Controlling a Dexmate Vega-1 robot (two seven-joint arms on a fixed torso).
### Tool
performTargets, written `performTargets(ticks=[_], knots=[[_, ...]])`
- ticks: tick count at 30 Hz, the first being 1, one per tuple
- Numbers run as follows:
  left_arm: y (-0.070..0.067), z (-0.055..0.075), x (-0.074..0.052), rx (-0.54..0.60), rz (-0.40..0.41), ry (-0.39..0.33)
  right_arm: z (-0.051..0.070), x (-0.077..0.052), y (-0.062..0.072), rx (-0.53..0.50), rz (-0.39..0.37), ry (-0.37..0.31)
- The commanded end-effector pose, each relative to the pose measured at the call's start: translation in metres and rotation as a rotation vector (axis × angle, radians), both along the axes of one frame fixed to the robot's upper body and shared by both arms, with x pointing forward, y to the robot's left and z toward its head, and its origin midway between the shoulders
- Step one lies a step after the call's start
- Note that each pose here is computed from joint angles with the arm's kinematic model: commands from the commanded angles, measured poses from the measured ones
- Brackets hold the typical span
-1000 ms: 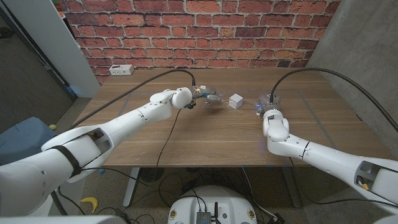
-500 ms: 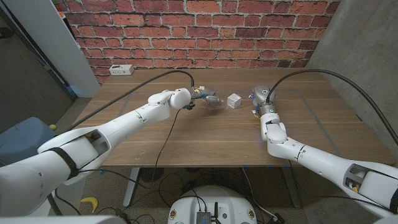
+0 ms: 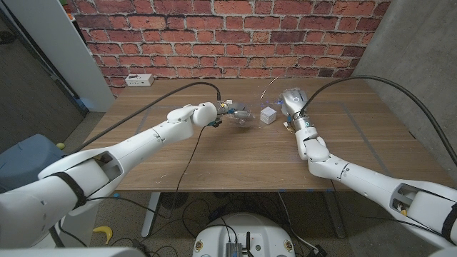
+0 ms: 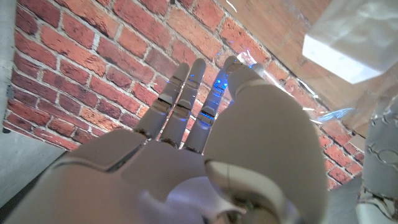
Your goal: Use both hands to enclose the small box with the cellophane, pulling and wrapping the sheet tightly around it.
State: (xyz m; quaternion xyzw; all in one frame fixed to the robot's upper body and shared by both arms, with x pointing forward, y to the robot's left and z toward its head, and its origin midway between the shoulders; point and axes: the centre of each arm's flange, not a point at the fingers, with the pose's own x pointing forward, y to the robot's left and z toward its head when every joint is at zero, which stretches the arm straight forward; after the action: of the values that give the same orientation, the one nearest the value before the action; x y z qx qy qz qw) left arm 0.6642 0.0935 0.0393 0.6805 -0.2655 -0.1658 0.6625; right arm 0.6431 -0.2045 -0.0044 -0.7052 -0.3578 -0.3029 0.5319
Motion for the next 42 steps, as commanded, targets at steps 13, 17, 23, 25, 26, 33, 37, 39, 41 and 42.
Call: performTargets(ticks=[13, 17, 23, 25, 26, 33, 37, 39, 41, 42], knots=[[0.007, -0.004, -0.008, -0.015, 0.010, -0.026, 0.007, -0.001, 0.014, -0.001, 0.040, -0.035], [0.008, -0.003, -0.009, -0.015, 0.016, -0.043, 0.003, 0.000, -0.002, 0.051, -0.016, -0.028], [0.003, 0.001, -0.009, -0.008, 0.010, -0.058, -0.005, -0.001, -0.027, 0.119, -0.095, -0.014], [0.002, 0.002, -0.010, -0.011, 0.003, -0.074, -0.008, -0.001, -0.034, 0.133, -0.119, -0.010], [0.001, 0.003, -0.010, -0.018, -0.004, -0.089, -0.009, -0.002, -0.037, 0.142, -0.128, -0.006], [-0.001, 0.005, -0.018, -0.120, -0.094, -0.246, -0.018, -0.004, -0.051, 0.171, -0.167, 0.011], [-0.004, 0.006, -0.019, -0.158, -0.152, -0.302, -0.022, -0.004, -0.056, 0.177, -0.172, 0.017], [-0.007, 0.008, -0.016, -0.158, -0.168, -0.292, -0.023, -0.003, -0.056, 0.177, -0.169, 0.019], [-0.011, 0.012, -0.012, -0.153, -0.178, -0.275, -0.023, -0.003, -0.056, 0.176, -0.162, 0.019], [-0.013, 0.013, -0.010, -0.152, -0.182, -0.268, -0.023, -0.003, -0.056, 0.176, -0.162, 0.017]])
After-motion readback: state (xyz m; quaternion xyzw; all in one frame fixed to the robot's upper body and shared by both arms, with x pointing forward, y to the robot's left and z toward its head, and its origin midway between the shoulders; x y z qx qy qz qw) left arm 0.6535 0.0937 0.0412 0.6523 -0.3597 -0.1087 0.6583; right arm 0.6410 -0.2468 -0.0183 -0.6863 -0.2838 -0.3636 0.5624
